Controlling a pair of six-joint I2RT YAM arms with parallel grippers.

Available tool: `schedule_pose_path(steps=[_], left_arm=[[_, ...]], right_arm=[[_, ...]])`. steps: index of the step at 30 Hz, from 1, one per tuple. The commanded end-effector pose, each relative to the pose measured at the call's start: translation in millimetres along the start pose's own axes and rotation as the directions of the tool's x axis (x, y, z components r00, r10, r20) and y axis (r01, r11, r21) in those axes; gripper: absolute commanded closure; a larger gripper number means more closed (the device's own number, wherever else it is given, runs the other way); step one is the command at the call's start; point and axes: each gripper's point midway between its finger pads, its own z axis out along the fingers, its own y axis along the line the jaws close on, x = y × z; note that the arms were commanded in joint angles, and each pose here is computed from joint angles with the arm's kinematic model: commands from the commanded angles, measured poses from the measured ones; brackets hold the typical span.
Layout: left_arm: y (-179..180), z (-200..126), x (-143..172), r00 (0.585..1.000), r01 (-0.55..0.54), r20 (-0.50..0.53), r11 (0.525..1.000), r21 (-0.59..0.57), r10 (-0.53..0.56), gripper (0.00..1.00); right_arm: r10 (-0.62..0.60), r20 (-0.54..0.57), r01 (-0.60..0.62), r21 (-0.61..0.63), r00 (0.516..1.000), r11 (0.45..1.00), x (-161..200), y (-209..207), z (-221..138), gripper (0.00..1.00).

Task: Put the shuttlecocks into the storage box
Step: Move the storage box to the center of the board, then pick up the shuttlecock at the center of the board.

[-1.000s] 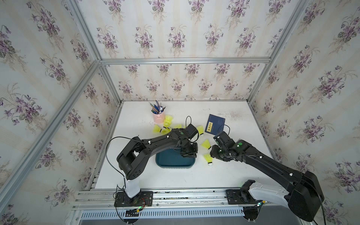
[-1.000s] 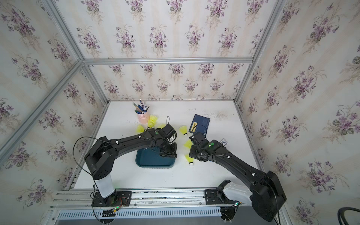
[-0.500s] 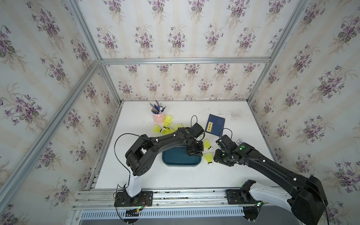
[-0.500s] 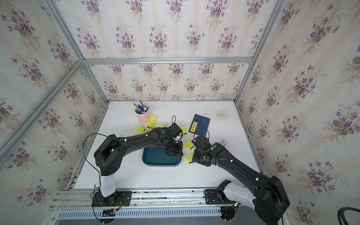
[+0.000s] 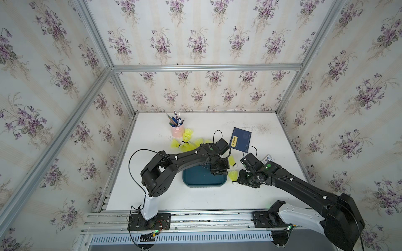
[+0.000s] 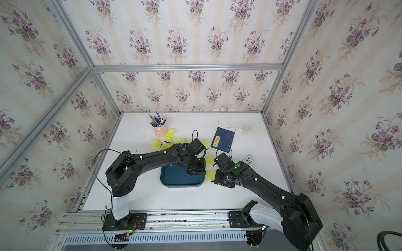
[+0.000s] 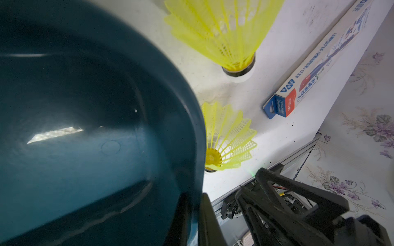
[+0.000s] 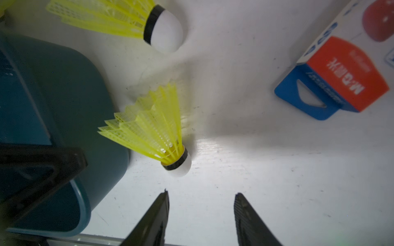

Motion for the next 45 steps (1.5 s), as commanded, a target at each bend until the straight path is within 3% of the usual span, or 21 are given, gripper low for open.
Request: schedule_pose_path(steps=[1,2,5,10,13,20,29,33,45], left_arm=[[9.2,-2.2,7.6,0.999,0.021,-0.024,0.999,-0.035,-0.022,0.94],[8.6,-3.5,7.2,1.0,0.02,-0.023,0.999,-0.035,-0.02,0.81],[2.9,-10.4,5.6,1.0,0.003,-0.009,1.0,-0.025,-0.003,0.59],[-6.0,-30.4,3.8,0.998,-0.055,0.029,0.998,-0.015,0.055,0.38],[-11.7,-47.8,6.2,0.989,-0.137,0.054,0.991,-0.005,0.137,0.31],[-5.8,-72.1,39.6,0.937,-0.349,0.022,0.933,0.087,0.349,0.31],[-1.4,-75.7,66.0,0.879,-0.478,0.068,0.868,0.134,0.473,0.32],[-12.4,-68.2,68.7,0.856,-0.516,0.084,0.85,0.105,0.51,0.32],[-15.6,-62.0,64.6,0.866,-0.498,0.114,0.863,0.089,0.488,0.33]], right_arm=[[-0.03,-0.008,0.03,-0.039,1.0,0.999,-1.3,9.7,3.8,0.47],[-0.036,-0.015,0.035,-0.042,0.999,0.998,-0.6,10.8,4.8,0.47],[-0.05,-0.025,0.049,-0.051,0.998,0.998,1.0,12.2,6.1,0.48],[-0.093,-0.033,0.091,-0.048,0.995,0.995,3.1,11.0,8.0,0.48],[-0.118,-0.038,0.116,-0.037,0.992,0.992,3.0,10.3,9.7,0.48],[-0.132,-0.037,0.129,-0.058,0.991,0.99,0.7,17.4,12.3,0.49],[-0.18,-0.059,0.176,-0.072,0.982,0.982,-1.3,27.6,26.4,0.5],[-0.183,-0.064,0.179,-0.063,0.981,0.982,-0.2,25.5,31.5,0.5],[-0.174,-0.054,0.173,-0.037,0.983,0.984,-6.3,23.9,44.4,0.53]])
